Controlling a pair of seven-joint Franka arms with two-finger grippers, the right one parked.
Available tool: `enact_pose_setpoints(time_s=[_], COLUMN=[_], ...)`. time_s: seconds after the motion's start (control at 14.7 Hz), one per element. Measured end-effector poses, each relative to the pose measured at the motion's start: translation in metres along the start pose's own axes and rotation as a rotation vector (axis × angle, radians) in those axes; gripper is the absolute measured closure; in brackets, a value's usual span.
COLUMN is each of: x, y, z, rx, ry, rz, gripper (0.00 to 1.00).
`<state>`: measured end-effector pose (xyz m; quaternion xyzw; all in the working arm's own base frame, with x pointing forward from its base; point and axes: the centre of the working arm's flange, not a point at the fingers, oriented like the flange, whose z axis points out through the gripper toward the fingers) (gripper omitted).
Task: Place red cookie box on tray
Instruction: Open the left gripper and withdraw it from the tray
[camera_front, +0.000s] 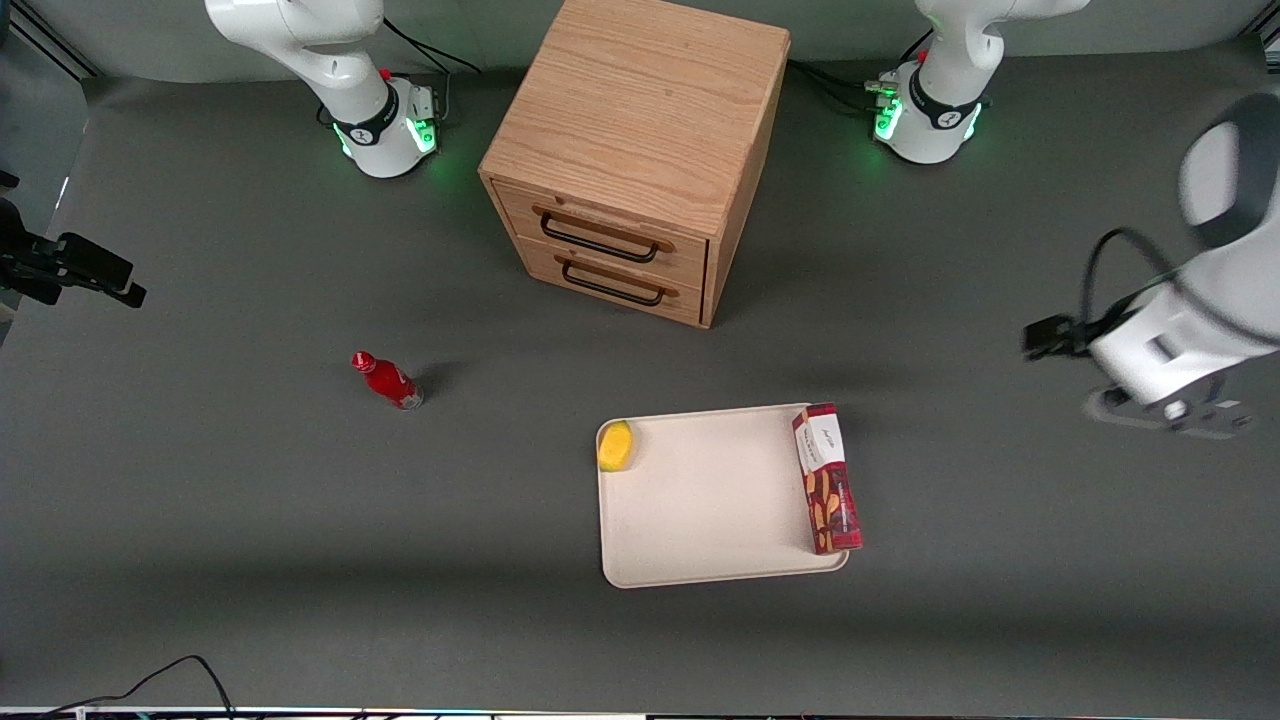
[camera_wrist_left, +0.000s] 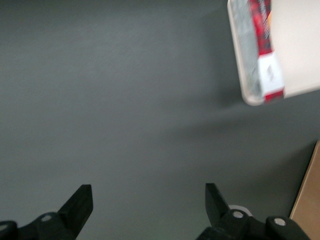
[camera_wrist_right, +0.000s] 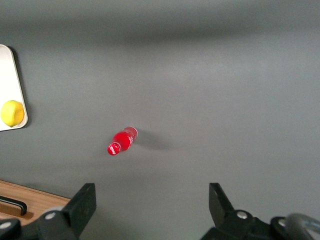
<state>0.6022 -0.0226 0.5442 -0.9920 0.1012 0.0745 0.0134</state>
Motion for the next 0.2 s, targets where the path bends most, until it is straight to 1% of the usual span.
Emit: enact_pose_setpoints(time_s=[0.07, 0.2], x=[-0.0106, -0.0151], y=[-0.0108, -0.0130], z=[-0.0055, -0.0086], rx=[-0.009, -0.019], ry=[-0.010, -0.017], rz=[0.006, 0.017], gripper=[0.00, 0.00])
